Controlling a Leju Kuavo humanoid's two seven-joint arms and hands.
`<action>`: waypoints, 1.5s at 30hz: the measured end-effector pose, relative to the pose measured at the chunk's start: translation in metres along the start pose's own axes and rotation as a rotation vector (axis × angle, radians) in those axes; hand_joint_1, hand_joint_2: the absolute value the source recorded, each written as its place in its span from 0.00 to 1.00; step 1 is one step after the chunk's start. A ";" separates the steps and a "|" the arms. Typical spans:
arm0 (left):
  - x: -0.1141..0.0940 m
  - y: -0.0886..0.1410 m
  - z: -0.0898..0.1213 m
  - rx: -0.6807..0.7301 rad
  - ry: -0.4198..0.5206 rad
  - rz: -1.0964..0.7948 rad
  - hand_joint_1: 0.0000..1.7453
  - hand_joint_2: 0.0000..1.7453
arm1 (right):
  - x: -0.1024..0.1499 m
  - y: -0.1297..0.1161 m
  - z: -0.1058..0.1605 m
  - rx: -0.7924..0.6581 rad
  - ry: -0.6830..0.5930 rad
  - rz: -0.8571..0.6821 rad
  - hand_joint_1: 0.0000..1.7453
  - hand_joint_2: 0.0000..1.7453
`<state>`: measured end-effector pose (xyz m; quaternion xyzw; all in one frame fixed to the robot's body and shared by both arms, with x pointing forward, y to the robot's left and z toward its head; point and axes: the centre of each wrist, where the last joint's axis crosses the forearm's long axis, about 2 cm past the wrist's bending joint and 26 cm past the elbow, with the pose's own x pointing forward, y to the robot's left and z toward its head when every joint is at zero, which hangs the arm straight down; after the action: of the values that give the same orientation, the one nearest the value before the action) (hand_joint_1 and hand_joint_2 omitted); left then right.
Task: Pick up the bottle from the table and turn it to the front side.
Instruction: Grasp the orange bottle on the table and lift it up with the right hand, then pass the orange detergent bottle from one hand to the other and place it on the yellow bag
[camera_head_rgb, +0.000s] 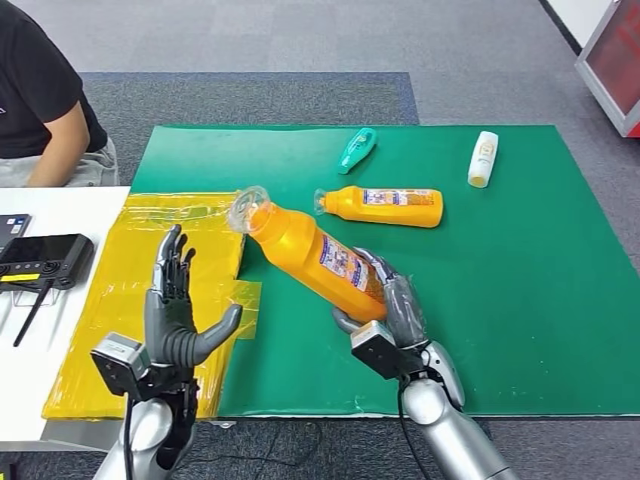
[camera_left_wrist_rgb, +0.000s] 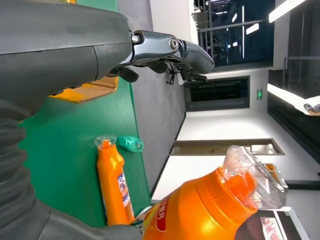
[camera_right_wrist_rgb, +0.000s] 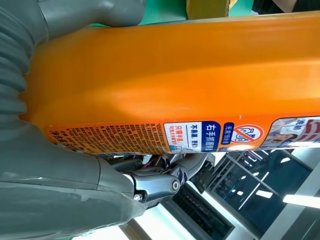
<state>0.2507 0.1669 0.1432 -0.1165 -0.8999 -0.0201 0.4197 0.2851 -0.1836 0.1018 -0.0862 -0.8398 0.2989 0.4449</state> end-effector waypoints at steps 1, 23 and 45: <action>0.000 -0.001 -0.001 -0.004 -0.003 0.004 0.00 1.00 | 0.000 0.000 0.000 0.001 -0.001 -0.001 1.00 1.00; 0.004 -0.019 -0.041 -0.016 -0.028 0.268 0.00 1.00 | 0.009 0.007 -0.009 -0.005 -0.066 -0.041 1.00 1.00; -0.006 -0.036 -0.063 -0.019 0.018 0.361 0.00 1.00 | 0.034 0.007 -0.031 -0.056 -0.200 -0.090 1.00 1.00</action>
<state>0.2939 0.1221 0.1815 -0.2800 -0.8602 0.0459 0.4236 0.2889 -0.1508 0.1339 -0.0306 -0.8910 0.2624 0.3692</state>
